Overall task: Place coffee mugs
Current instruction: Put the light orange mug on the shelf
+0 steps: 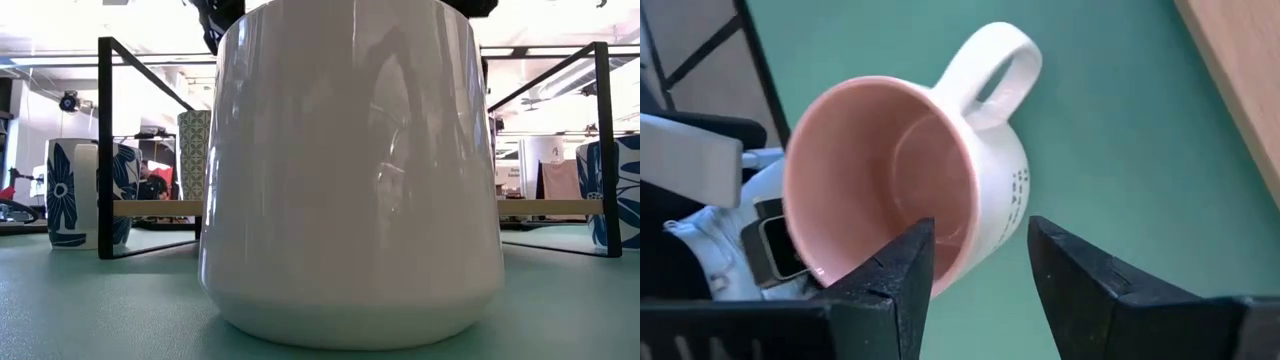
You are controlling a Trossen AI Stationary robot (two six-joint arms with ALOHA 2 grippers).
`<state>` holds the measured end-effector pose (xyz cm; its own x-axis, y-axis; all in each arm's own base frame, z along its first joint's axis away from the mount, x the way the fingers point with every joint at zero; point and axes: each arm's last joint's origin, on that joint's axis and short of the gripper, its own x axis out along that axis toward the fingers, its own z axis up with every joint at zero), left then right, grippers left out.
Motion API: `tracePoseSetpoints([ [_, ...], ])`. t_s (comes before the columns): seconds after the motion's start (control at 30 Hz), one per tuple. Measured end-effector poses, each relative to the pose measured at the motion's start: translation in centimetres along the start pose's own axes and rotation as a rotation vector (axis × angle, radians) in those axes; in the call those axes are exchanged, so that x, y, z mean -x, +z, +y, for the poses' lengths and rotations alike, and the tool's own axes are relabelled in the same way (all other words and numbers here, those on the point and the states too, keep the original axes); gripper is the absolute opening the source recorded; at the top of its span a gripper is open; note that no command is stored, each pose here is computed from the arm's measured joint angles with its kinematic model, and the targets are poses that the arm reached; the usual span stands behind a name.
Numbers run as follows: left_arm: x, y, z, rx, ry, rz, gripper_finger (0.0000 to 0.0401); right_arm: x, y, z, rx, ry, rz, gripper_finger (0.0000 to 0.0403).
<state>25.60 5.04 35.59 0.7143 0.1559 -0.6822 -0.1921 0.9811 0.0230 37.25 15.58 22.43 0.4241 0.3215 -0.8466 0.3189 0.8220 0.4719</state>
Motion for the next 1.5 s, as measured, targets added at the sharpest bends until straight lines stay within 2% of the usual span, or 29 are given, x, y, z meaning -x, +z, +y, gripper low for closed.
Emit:
tracePoseSetpoints([
  [0.47, 0.0, 0.0, 0.0, -0.004, 0.0, 0.001, 0.0073, -1.7, -0.2, -0.3, 0.013, -0.027, 0.022, 0.0122],
  [0.97, 0.0, 0.0, 0.0, -0.011, 0.0, 0.002, 0.0073, -1.5, -0.3, -0.3, 0.039, -0.019, 0.042, 0.0019],
  [1.13, 0.0, 0.0, 0.0, -0.011, 0.0, 0.002, 0.0073, -1.5, -0.4, -0.2, 0.035, 0.018, 0.083, 0.0011],
  [1.37, 0.0, 0.0, 0.0, -0.011, 0.0, 0.002, 0.0073, 0.7, 0.5, 1.3, 0.057, 0.013, 0.077, 0.0011],
  [1.5, 0.0, 0.0, 0.0, -0.011, 0.0, 0.002, 0.0073, 2.9, 1.1, 1.9, 0.07, -0.075, 0.062, 0.001],
])
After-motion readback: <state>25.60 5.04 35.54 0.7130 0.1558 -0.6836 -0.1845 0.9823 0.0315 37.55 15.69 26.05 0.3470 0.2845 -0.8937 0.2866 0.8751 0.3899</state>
